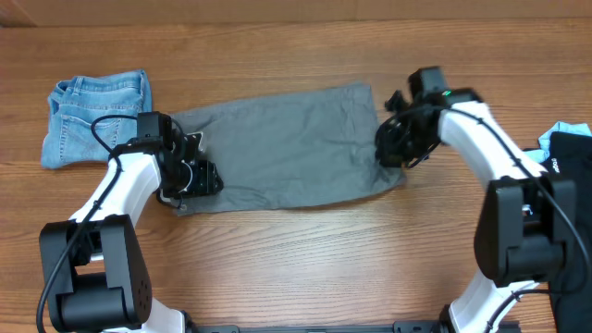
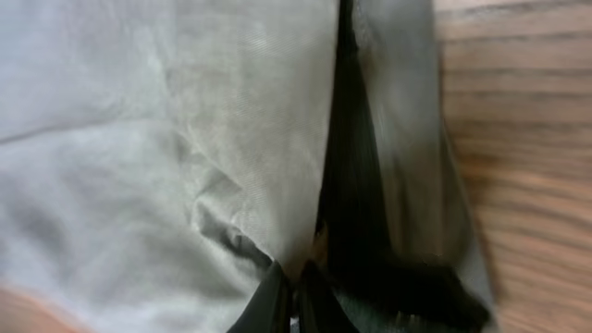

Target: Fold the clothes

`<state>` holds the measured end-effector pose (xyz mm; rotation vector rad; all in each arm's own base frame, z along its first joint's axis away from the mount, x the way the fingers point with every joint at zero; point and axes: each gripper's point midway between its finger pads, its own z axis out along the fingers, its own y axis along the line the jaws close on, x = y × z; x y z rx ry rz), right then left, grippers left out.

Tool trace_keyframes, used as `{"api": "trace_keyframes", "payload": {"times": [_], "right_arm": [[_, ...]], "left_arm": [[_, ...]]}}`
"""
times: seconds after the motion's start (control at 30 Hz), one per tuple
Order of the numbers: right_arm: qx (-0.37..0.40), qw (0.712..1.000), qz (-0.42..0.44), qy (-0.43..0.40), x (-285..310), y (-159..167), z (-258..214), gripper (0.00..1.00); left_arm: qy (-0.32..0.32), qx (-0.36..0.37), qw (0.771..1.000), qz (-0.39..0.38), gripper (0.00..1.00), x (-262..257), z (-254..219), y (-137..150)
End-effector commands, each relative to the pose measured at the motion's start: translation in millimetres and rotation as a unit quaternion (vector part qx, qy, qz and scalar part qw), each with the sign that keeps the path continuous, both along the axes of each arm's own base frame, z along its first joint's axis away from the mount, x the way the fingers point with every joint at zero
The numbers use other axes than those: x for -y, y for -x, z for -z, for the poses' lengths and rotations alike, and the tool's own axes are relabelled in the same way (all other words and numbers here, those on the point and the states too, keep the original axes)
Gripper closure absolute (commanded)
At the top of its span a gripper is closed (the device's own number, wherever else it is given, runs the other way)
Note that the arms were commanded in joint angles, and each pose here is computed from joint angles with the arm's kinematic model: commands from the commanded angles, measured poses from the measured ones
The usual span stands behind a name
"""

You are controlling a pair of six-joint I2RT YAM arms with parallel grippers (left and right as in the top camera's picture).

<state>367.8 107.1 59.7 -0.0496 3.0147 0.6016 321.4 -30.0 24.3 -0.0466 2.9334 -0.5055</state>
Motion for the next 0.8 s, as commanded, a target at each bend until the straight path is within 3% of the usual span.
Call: {"api": "trace_keyframes", "payload": {"times": [0.0,0.37,0.47,0.53,0.63,0.77], "right_arm": [[0.064,0.994,-0.026,-0.086,-2.7,-17.8,-59.5,0.96],[0.063,0.995,0.008,-0.081,52.1,-17.6,-58.6,0.95],[0.043,0.997,0.038,-0.052,65.9,-14.7,-52.5,0.82],[0.028,0.998,0.053,-0.033,72.0,-10.8,-48.7,0.66],[0.006,0.998,0.061,-0.032,72.2,-2.2,-47.2,0.57],[-0.028,0.997,0.059,-0.032,68.0,13.3,-44.1,0.56]], "left_arm": [[-0.011,-0.010,1.000,0.009,0.49,-2.1,8.6,6.3],[-0.024,-0.011,1.000,0.007,0.49,-6.4,10.0,6.5],[-0.024,-0.012,1.000,0.007,0.49,-6.4,10.0,6.7],[-0.024,-0.012,1.000,0.007,0.49,-6.4,10.0,6.8],[-0.024,-0.012,1.000,0.007,0.49,-6.4,10.0,6.7],[-0.023,-0.012,1.000,0.007,0.48,-6.3,10.0,6.7]]}}
